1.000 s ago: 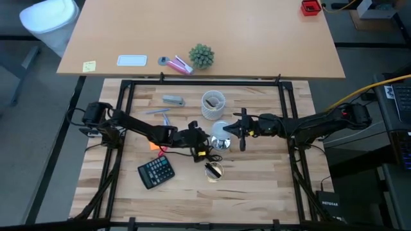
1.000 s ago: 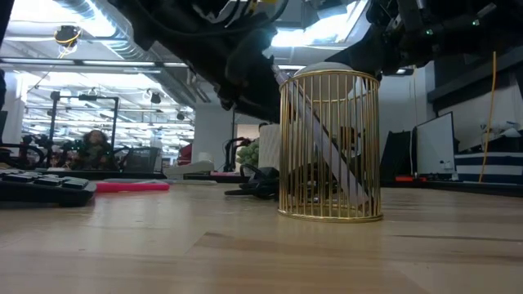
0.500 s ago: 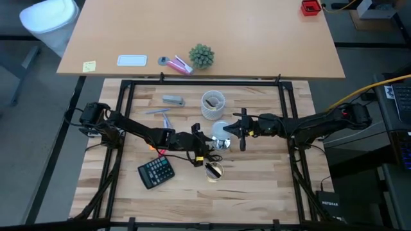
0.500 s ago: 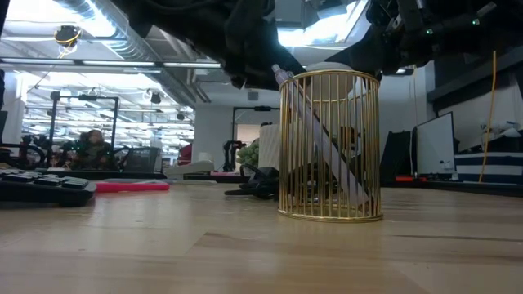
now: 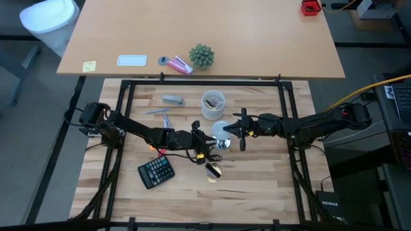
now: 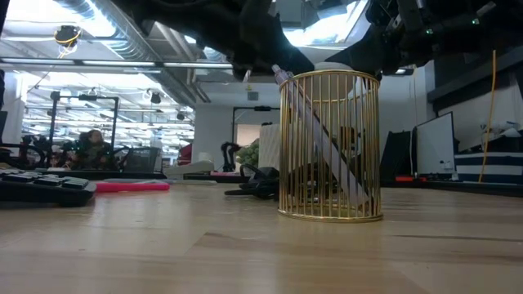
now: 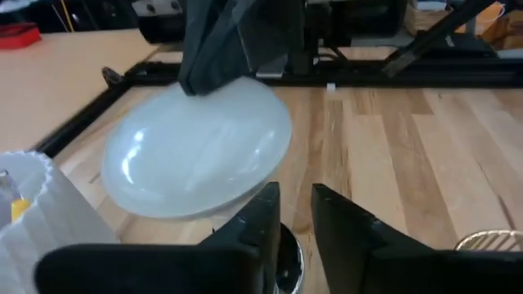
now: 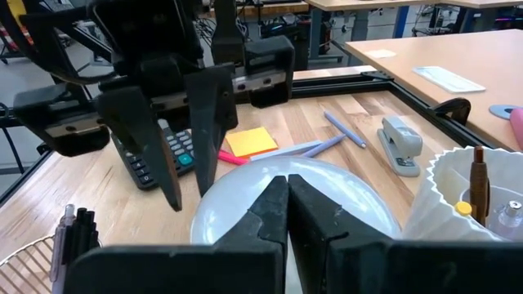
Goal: Screw lightbulb
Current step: Insert the lightbulb into the lamp
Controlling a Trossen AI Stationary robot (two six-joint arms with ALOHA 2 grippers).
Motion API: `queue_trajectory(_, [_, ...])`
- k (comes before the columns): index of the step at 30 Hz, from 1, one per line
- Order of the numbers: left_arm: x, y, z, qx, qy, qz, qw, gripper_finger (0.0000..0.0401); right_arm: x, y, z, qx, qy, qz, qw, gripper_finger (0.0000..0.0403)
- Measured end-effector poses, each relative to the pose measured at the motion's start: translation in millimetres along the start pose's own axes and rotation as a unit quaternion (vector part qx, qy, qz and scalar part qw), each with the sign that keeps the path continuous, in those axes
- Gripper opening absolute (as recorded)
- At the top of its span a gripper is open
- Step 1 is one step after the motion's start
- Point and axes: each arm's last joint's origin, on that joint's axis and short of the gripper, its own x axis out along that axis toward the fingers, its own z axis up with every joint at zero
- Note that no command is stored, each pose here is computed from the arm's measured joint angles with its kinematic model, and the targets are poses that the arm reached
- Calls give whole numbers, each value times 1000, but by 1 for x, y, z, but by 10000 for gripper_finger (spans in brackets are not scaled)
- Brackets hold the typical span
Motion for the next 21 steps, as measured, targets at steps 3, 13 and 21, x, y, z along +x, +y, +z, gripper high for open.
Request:
queue_trajectory(3, [0,0,1,9,-3,10,1000,40,0,0,0,0,0,0,1000,12])
queue_trajectory(13, [0,3,0,12,-1,58,998,5,0,0,-1,0,3,10,1000,12])
queue_trajectory(21, [-1,5,-1,14,1,96,995,1,0,1,-1,2,7,27,1000,12])
